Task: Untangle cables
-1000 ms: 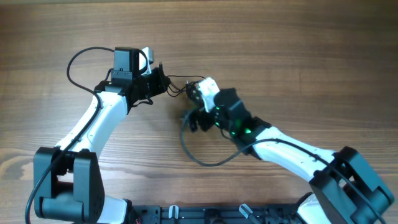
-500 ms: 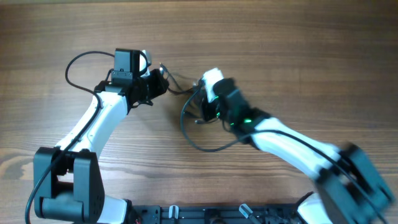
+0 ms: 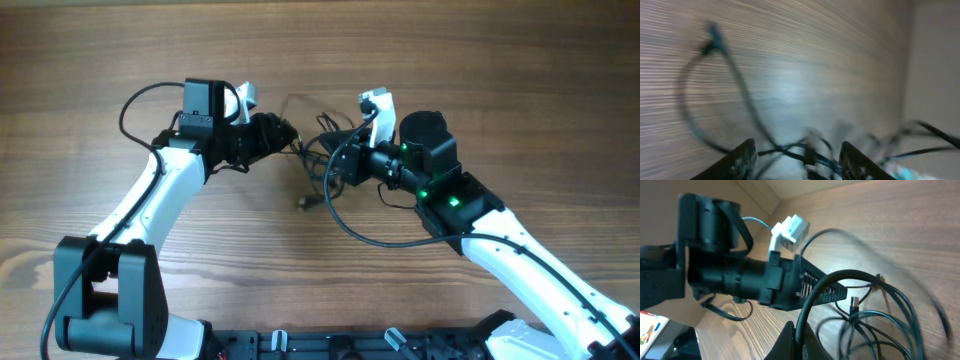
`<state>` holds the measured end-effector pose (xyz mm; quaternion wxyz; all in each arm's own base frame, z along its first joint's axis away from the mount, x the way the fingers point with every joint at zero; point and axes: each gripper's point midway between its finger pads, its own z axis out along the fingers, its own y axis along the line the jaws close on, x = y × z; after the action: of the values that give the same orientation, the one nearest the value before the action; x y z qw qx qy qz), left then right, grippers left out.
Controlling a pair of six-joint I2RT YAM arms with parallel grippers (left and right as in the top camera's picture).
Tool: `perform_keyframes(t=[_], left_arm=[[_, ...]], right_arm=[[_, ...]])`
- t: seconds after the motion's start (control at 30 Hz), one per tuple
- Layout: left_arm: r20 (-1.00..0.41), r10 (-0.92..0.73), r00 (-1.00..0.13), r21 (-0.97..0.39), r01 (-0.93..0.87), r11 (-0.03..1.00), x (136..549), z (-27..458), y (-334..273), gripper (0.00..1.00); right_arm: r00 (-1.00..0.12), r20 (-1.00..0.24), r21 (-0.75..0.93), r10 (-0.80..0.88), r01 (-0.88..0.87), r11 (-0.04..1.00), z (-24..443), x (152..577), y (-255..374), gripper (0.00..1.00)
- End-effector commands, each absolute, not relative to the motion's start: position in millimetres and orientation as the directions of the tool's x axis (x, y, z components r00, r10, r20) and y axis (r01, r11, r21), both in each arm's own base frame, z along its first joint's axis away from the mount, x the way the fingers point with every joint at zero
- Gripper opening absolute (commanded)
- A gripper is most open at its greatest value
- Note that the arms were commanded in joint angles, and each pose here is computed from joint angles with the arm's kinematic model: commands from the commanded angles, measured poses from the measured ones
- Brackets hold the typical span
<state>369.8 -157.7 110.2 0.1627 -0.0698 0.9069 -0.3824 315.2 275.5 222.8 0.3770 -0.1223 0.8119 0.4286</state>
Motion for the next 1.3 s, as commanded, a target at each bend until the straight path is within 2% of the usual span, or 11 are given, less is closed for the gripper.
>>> perform_keyframes(t=[0.0,0.27,0.5,0.63,0.8,0.9,0.97,1.03,1.1,1.13,1.27], left_arm=[[-0.183,-0.176,-0.967,-0.832,0.057,0.551,350,136,-184,0.75],[-0.142,-0.145,-0.979,-0.799,0.027,0.600,334,125,-215,0.66],[-0.125,-0.219,-0.968,-0.522,-0.123,0.844,319,73,-188,0.04],[-0.113,-0.390,-0.914,-0.326,-0.337,0.883,323,53,-105,0.04],[-0.091,-0.625,-0.775,-0.364,-0.559,0.745,340,56,-18,0.05],[-0.036,-0.666,-0.745,-0.530,-0.551,0.644,354,71,-13,0.26],[-0.039,-0.648,-0.761,-0.605,-0.498,0.621,364,81,-23,0.56],[-0.036,-0.619,-0.784,-0.626,-0.465,0.625,366,84,-37,0.80],[-0.028,-0.587,-0.809,-0.627,-0.443,0.641,362,84,-52,0.96],[-0.028,-0.566,-0.824,-0.627,-0.427,0.651,361,84,-61,1.00],[-0.051,-0.486,-0.872,-0.637,-0.347,0.689,359,86,-95,1.00]], right_arm=[[-0.682,-0.723,0.596,0.113,-0.533,0.601,222,319,278,0.04],[-0.679,-0.724,0.595,0.122,-0.525,0.609,222,321,277,0.05],[-0.659,-0.734,0.595,0.165,-0.507,0.624,232,333,257,0.05],[-0.559,-0.778,0.578,0.287,-0.455,0.678,271,353,195,0.04],[-0.576,-0.700,0.638,0.423,-0.238,0.732,267,355,122,0.08],[-0.736,-0.597,0.691,0.319,-0.271,0.670,237,330,155,0.15],[-0.725,-0.689,0.596,-0.003,-0.569,0.566,218,299,209,0.18],[-0.662,-0.718,0.441,-0.216,-0.672,0.595,172,294,223,0.49],[-0.791,-0.591,0.441,-0.158,-0.481,0.758,125,311,211,0.76],[-0.829,-0.546,0.467,-0.117,-0.417,0.780,114,314,209,1.00],[-0.861,-0.509,0.559,0.017,-0.315,0.767,127,323,207,1.00]])
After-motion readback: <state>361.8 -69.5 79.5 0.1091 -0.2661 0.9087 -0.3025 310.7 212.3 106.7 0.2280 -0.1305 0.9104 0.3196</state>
